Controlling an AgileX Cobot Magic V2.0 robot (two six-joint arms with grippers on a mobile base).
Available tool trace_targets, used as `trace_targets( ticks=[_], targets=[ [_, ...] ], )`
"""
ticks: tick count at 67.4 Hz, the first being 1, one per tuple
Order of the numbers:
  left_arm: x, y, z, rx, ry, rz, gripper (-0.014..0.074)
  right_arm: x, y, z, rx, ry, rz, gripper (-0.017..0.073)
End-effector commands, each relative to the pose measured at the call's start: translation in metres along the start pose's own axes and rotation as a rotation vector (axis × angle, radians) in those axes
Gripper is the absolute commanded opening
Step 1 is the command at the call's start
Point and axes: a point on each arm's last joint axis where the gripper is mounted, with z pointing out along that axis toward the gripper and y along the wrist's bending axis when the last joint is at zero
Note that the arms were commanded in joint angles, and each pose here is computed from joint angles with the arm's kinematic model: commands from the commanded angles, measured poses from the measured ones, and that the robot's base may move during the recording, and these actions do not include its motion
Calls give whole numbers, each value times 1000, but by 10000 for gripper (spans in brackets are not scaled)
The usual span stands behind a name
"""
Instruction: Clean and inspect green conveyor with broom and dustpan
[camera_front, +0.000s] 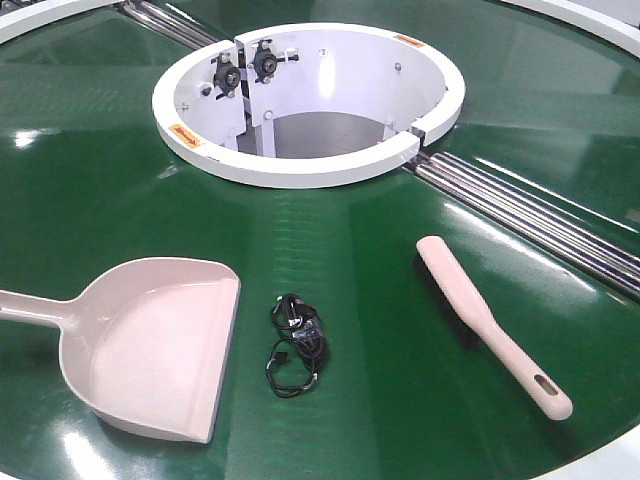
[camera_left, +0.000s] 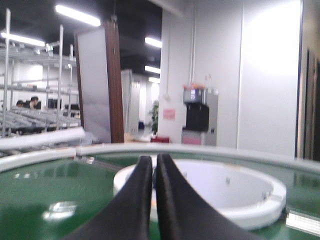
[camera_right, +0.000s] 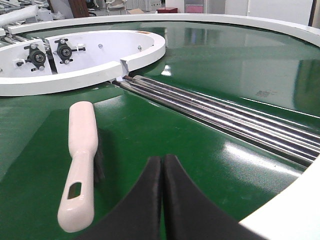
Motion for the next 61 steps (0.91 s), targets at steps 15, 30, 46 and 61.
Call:
trace_targets(
  ticks=[15, 30, 46, 61],
  targets=[
    [-97, -11, 43, 30, 112, 135, -6, -4, -1, -1, 9, -83, -13, -9],
    [-94, -14, 81, 56, 453, 135, -6, -4, -1, -1, 9, -83, -13, -9],
    [-70, -14, 98, 62, 620, 117, -3, -4, -1, -1, 9, -83, -12, -9],
    [-60, -13, 107, 35, 683, 56, 50, -4, -1, -1, 9, -83, -12, -9]
  ],
)
